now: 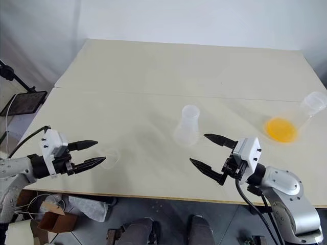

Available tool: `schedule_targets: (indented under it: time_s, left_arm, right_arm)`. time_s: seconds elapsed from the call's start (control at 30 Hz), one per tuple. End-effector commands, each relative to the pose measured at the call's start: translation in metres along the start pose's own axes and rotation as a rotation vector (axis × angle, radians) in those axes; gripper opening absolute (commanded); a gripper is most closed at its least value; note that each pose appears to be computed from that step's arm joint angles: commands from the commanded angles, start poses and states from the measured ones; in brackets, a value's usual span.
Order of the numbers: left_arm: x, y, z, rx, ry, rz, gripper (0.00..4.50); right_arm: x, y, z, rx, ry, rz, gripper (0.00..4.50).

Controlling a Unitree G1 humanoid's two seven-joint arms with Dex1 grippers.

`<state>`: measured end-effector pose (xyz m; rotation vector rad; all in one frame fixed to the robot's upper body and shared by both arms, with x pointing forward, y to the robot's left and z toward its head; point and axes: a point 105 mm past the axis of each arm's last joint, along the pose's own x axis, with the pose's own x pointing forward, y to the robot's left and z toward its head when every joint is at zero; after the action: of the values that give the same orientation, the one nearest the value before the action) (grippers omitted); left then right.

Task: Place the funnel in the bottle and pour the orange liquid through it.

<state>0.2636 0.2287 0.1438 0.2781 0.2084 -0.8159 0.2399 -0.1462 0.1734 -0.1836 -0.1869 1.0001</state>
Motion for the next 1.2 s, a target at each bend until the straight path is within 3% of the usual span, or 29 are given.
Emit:
schedule_targets:
  time_s: [0.03, 0.27, 0.67, 0.77, 1.07, 1.2]
  left_arm:
    - [-0.002, 0.001, -0.001, 0.022, 0.02, 0.027, 3.5]
    - [-0.006, 0.017, -0.013, 0.042, 0.096, 0.087, 3.5]
    - [0.0, 0.025, -0.014, 0.029, 0.074, 0.11, 3.5]
    - [0.001, 0.027, -0.017, 0.021, 0.088, 0.108, 2.91]
    - [0.004, 0.028, -0.016, 0.015, 0.082, 0.098, 0.02]
    - [0.004, 0.029, -0.015, 0.021, 0.079, 0.105, 0.02]
  right_arm:
    - [0.001, 0.001, 0.009, -0.034, -0.038, 0.007, 4.5]
    - [0.002, -0.002, 0.01, -0.043, -0.043, -0.004, 4.5]
    - [0.006, -0.002, 0.009, -0.045, -0.057, -0.012, 4.5]
    - [0.006, -0.003, 0.009, -0.05, -0.058, -0.021, 4.5]
    - [0.007, -0.002, 0.009, -0.051, -0.061, -0.03, 4.5]
    - [0.007, -0.002, 0.009, -0.051, -0.062, -0.031, 4.5]
